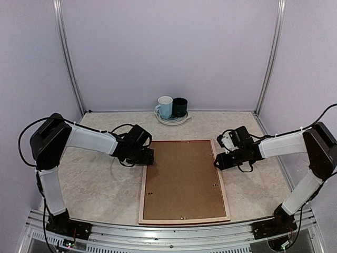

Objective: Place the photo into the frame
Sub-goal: Press the fastener onto the backboard.

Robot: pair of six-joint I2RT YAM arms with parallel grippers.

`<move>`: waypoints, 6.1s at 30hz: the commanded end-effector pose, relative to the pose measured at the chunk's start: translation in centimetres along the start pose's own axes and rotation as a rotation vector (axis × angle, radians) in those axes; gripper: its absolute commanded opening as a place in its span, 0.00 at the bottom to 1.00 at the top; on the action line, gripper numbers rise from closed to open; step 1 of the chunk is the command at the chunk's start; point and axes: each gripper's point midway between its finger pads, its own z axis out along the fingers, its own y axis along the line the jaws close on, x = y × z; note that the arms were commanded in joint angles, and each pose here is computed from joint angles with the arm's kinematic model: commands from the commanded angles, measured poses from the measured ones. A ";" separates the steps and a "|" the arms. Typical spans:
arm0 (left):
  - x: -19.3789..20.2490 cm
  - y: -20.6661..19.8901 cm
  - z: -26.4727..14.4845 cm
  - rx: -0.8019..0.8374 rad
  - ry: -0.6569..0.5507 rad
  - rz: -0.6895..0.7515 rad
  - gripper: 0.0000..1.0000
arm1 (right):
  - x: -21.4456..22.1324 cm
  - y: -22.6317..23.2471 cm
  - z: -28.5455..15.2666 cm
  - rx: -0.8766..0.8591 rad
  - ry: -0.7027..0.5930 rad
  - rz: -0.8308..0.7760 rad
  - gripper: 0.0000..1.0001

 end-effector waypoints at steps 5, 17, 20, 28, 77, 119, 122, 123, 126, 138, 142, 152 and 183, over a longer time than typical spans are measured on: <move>3.5 0.8 1.2 -0.050 0.148 0.100 0.71 | 0.4 0.2 0.4 -0.005 0.019 -0.005 0.46; 3.9 0.6 0.7 -0.031 0.169 0.116 0.61 | 0.5 0.1 0.6 -0.001 0.029 -0.006 0.46; 4.0 0.6 0.6 -0.025 0.178 0.124 0.60 | 0.5 0.0 0.6 0.002 0.028 -0.005 0.46; 4.5 0.7 0.2 -0.025 0.209 0.149 0.54 | 0.6 -0.1 0.7 0.003 0.036 -0.001 0.45; -0.3 0.4 -2.5 -0.001 0.035 0.105 0.38 | 0.7 -0.5 0.7 -0.002 0.042 0.014 0.44; 7.1 -2.8 -9.9 0.111 0.047 0.157 0.99 | -1.4 2.9 -7.3 -0.148 -0.076 0.038 0.86; 7.2 -2.3 -9.7 0.095 0.032 0.149 0.99 | -1.3 1.7 -6.6 -0.082 -0.064 0.066 0.83; 7.0 -2.1 -9.6 0.085 0.025 0.148 0.99 | -1.5 1.4 -6.4 -0.062 -0.062 0.078 0.81; 6.0 -2.2 -9.4 0.067 -0.002 0.147 0.99 | -2.6 0.6 -5.5 -0.013 -0.067 0.109 0.78; -3.2 -9.1 -9.2 0.160 -0.193 0.200 0.99 | -6.9 -2.5 0.5 0.165 -0.053 0.195 0.59; -4.0 -11.5 -7.2 0.220 -0.202 0.179 0.99 | -7.6 -3.0 1.9 0.188 -0.055 0.245 0.59; -3.3 -14.4 -2.0 0.258 -0.173 0.153 0.99 | -7.1 -3.4 3.7 0.214 -0.040 0.304 0.53; 0.5 -13.6 3.2 0.145 -0.194 0.064 0.99 | -2.2 -1.9 4.8 0.294 0.076 0.545 0.29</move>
